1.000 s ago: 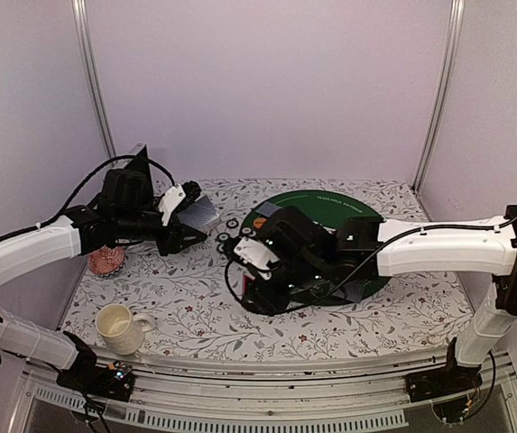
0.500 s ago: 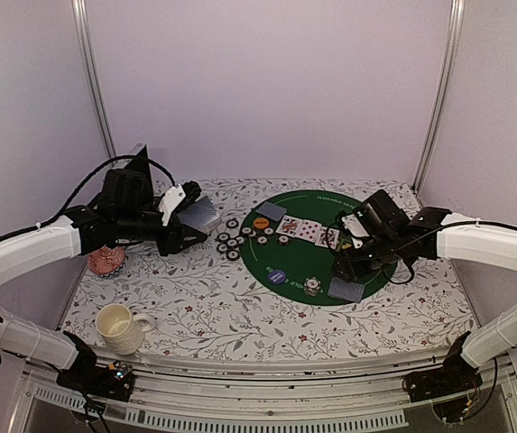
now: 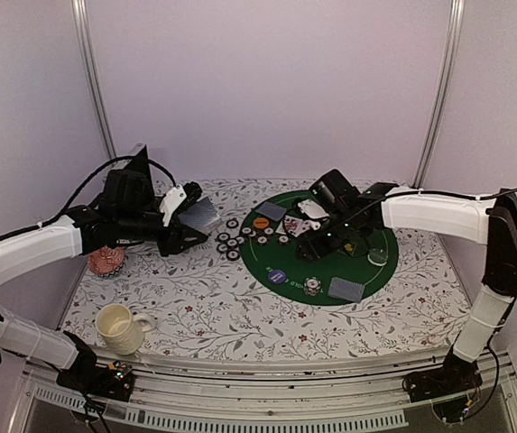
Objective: Distribute texas hold em gaming equipment
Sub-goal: Place the all-in button in the small blind area.
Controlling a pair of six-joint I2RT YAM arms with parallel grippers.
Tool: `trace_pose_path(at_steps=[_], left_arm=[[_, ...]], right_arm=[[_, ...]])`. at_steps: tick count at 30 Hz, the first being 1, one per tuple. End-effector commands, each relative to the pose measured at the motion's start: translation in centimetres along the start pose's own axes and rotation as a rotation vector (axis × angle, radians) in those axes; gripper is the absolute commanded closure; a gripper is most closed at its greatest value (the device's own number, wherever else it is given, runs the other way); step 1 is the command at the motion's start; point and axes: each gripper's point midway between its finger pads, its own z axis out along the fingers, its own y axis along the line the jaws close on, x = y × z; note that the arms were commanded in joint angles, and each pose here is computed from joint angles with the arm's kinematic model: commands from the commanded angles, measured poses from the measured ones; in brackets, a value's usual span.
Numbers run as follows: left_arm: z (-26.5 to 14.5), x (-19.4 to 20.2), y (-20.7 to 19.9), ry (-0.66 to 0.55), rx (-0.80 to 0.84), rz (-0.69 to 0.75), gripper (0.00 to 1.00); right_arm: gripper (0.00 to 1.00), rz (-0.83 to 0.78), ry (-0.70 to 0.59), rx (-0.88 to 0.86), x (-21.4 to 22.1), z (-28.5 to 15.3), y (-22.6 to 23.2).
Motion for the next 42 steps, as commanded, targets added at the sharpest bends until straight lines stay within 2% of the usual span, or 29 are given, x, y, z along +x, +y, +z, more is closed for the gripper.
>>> trace_pose_path(at_steps=[1,8,18,20,23,25,27,32,36,39,42], left_arm=[[-0.1,-0.6,0.6,-0.021,-0.009,0.003,0.62],[-0.1,-0.6,0.6,-0.021,-0.009,0.004,0.62],[0.1,-0.5,0.6,-0.016,-0.006,0.003,0.62],[0.1,-0.4,0.6,-0.014,-0.006,0.002,0.62],[0.1,-0.4,0.6,-0.015,-0.005,0.003,0.62],[0.1,-0.5,0.5,-0.016,-0.003,0.003,0.62],[0.2,-0.4,0.4,-0.015,0.004,0.002,0.62],[0.2,-0.4,0.1,-0.016,0.025,-0.004,0.62],[0.2,-0.7,-0.8,-0.031,0.072,0.005,0.62],[0.2,-0.8,-1.8,-0.042,0.118,0.016,0.62],[0.6,-0.5,-3.0,-0.031,0.154,0.039,0.62]], right_arm=[[0.54,-0.088,0.026,-0.031,-1.9,3.9,0.7],[0.55,-0.095,0.143,-0.043,-0.6,10.3,0.7],[0.52,-0.092,0.222,-0.028,2.2,11.7,0.1],[0.47,-0.089,0.227,-0.034,2.4,11.7,0.2],[0.3,-0.082,0.213,-0.029,1.9,11.0,0.2],[0.21,-0.08,0.198,-0.022,1.3,10.2,0.1],[0.01,-0.079,0.171,-0.009,0.3,9.1,0.0],[0.01,-0.077,0.04,0.003,-3.5,4.2,0.4],[0.01,-0.086,-0.192,-0.041,-8.4,-2.5,1.8],[0.01,-0.091,-0.395,-0.2,-11.1,-8.5,4.5],[0.01,-0.132,-0.516,-0.42,-11.7,-12.0,8.7]])
